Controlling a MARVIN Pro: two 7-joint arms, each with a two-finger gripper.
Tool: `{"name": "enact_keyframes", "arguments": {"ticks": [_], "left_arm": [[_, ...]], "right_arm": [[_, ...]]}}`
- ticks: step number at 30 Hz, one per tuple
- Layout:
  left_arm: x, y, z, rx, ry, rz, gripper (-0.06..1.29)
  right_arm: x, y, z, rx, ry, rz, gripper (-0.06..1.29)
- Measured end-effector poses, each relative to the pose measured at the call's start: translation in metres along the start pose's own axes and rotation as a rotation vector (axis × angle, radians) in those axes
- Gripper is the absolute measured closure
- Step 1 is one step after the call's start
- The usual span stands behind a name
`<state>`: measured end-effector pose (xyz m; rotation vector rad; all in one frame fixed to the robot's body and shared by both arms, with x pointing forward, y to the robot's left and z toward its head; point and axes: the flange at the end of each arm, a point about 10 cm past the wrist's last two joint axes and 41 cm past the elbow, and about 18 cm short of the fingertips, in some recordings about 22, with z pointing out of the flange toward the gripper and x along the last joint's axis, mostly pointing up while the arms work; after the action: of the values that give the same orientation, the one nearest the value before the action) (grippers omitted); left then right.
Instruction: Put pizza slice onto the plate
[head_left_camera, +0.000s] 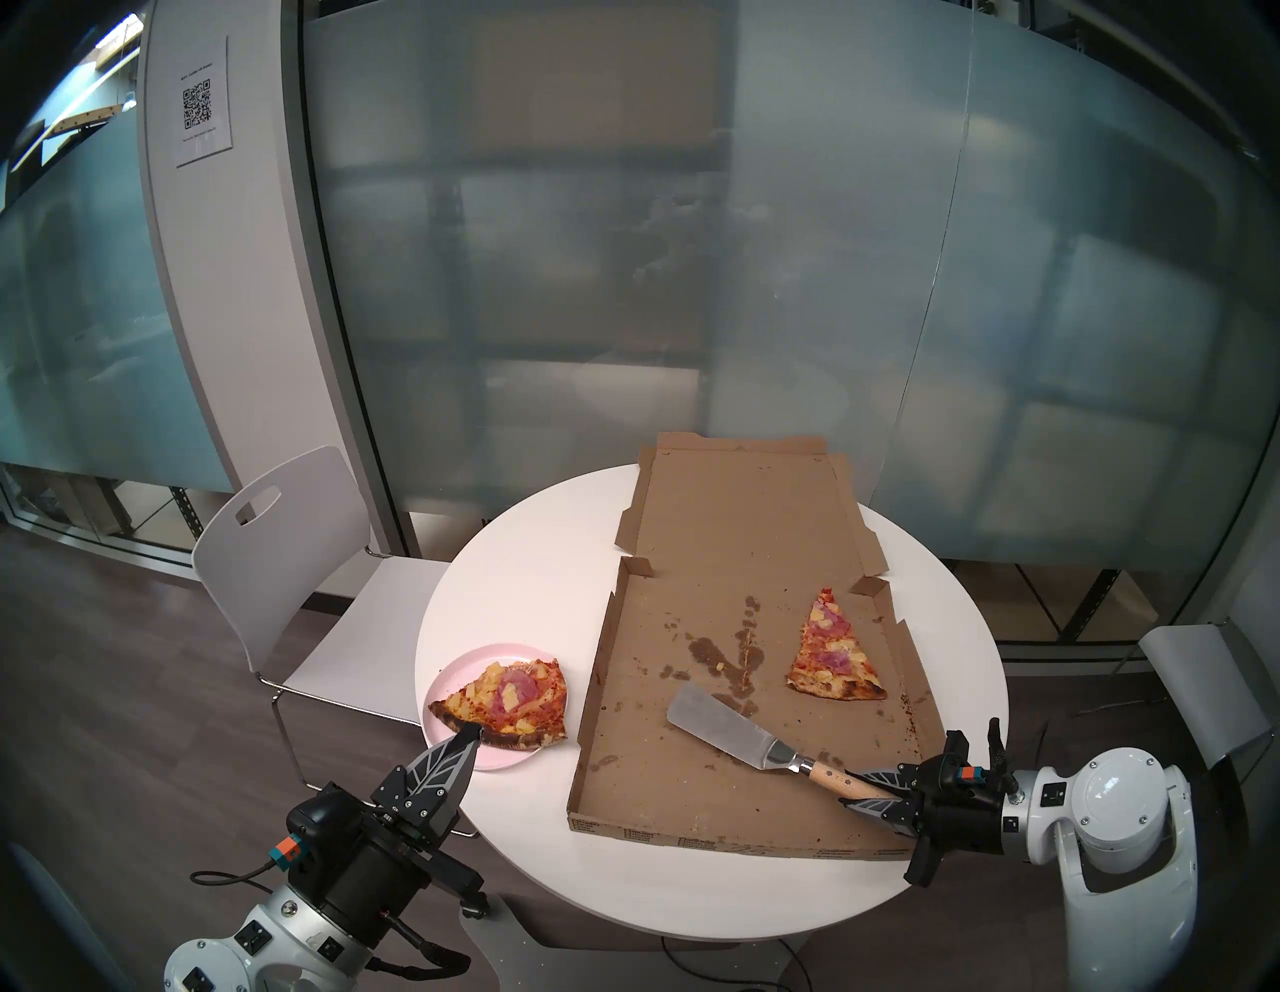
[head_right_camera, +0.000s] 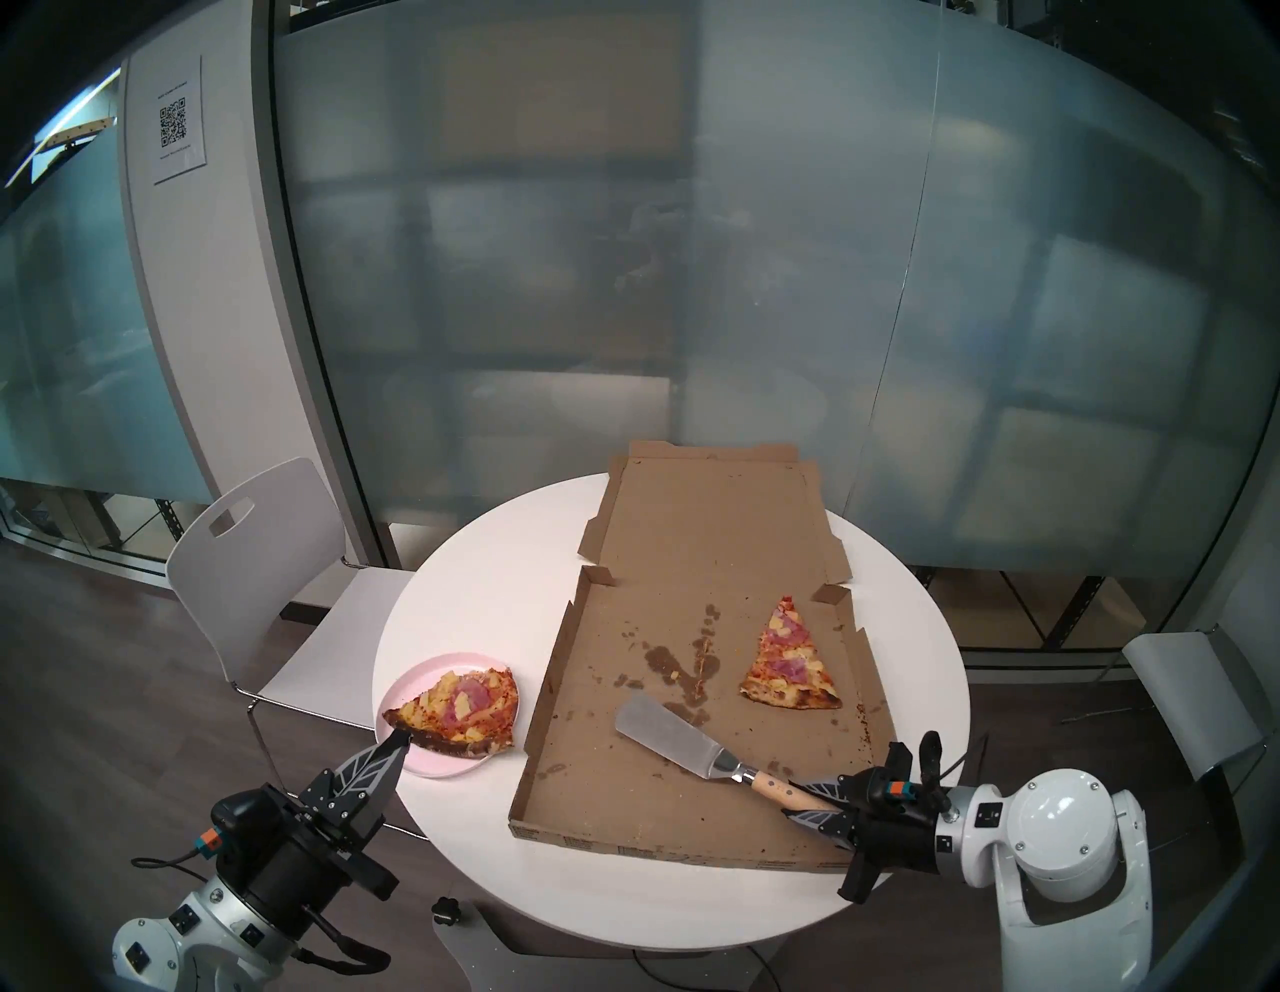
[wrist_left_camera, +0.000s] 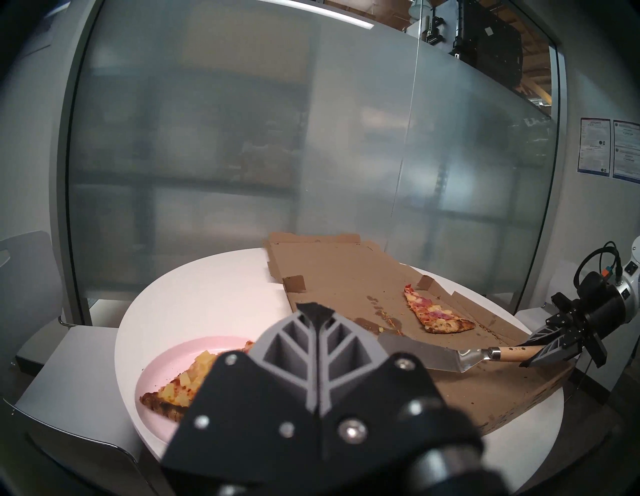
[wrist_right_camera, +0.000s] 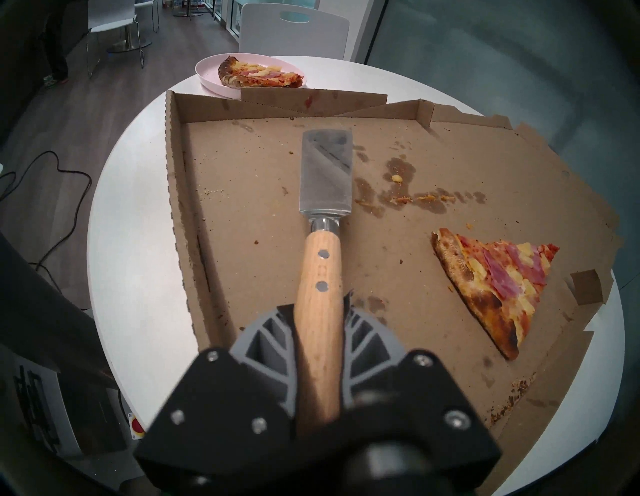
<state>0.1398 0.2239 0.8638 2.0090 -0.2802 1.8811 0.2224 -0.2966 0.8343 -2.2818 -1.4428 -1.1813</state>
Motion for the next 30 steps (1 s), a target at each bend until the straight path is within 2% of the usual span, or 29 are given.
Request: {"name": "enact_keyframes", "arguments": {"ticks": [17,21,25,30], "left_arm": [[-0.0027,-0.0030,-0.0060,-0.013,-0.018,-0.003,1.25],[-0.0033,-0.0026,-0.0063,-0.015,-0.022,-0.007,1.17],[-0.0037,-0.0022,-0.0067,-0.017,-0.026,-0.011,0.94],[-0.0040,-0.0021,-0.0071,-0.017,-0.029,-0.015,0.43]], "right_arm": [[-0.0043,0.0046,0.0077,0.004,-0.021,0.008,1.07],[-0.0050,0.0051,0.0084,0.005,-0.028,0.017,1.07],[-0.0057,0.0058,0.0086,0.006,-0.034,0.023,1.07],[-0.0066,0.0069,0.0080,0.005,-0.041,0.027,1.07]]}}
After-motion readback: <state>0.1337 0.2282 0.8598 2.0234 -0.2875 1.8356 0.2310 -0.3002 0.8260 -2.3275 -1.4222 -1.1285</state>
